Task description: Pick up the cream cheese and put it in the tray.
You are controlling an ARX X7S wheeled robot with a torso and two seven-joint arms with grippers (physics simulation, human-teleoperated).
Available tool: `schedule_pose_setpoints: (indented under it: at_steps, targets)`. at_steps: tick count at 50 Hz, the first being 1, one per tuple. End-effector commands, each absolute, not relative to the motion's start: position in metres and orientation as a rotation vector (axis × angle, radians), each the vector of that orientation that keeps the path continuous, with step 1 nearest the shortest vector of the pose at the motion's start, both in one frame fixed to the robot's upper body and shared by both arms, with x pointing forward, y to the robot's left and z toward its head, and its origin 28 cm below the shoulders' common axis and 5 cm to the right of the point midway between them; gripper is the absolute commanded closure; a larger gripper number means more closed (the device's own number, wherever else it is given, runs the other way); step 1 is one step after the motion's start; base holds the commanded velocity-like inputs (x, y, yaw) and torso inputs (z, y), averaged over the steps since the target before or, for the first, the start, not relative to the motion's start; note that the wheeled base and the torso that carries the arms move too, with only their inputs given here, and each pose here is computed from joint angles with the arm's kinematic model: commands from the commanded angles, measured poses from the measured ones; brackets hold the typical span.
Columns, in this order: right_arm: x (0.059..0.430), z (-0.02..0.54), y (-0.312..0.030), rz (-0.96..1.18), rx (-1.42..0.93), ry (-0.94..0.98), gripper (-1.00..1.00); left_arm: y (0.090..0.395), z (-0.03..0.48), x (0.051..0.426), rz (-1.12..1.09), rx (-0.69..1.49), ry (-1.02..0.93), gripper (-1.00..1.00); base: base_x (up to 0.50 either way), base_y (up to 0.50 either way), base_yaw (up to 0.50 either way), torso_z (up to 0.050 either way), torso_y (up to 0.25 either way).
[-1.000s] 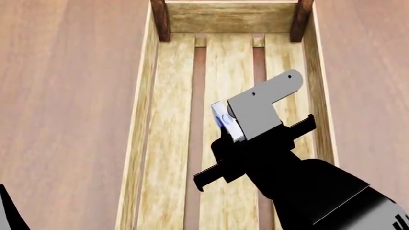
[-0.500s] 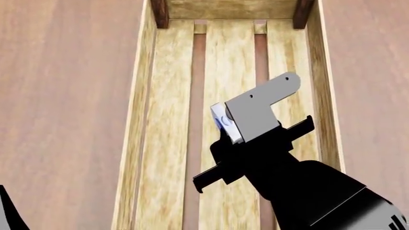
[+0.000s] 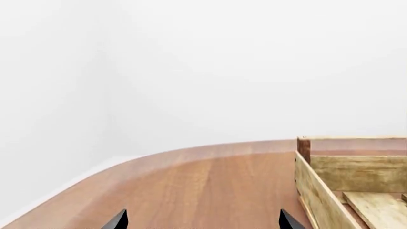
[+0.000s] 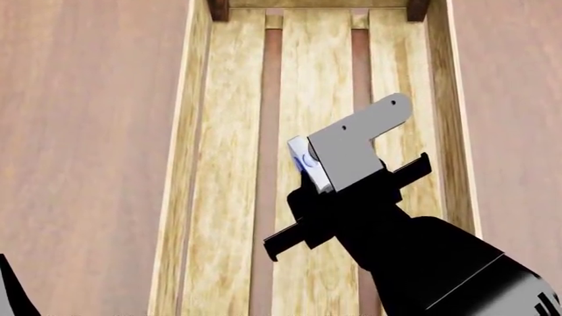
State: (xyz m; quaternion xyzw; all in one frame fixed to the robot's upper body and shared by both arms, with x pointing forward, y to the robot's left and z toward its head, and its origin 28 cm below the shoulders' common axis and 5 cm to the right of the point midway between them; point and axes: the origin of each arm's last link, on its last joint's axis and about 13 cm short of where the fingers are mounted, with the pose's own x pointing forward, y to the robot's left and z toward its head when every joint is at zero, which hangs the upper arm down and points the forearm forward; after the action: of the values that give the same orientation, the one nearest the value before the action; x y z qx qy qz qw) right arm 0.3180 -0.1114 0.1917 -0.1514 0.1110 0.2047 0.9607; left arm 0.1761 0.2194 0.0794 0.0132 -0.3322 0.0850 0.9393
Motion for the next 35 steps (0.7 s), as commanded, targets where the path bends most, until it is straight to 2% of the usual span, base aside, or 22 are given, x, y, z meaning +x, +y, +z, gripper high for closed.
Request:
schedule_pose_setpoints:
  at_steps: [1,8,9,35]
  targets:
    - [0.3190,0.1882,-0.1109,0.405,-0.324,0.231,1.00,0.2195,0.0796,0.1756,0.175,0.027,-0.679,-1.00,0.00,0.00,0.00,0.000,-0.055]
    - [0.3196,0.1871,-0.1102,0.397,-0.355,0.224,1.00,0.2212,0.0808,0.1735,0.178,-0.019,-0.695,-1.00,0.00,0.00,0.00,0.000,-0.024]
    - [0.3205,0.1863,-0.1103,0.378,-0.377,0.241,-1.00,0.2210,0.0806,0.1732,0.175,-0.022,-0.696,-1.00,0.01,0.00,0.00,0.000,0.000]
    - [0.3226,0.1832,-0.1116,0.367,-0.374,0.242,-1.00,0.2213,0.0798,0.1742,0.172,-0.023,-0.695,-1.00,0.00,0.00,0.00,0.000,0.000]
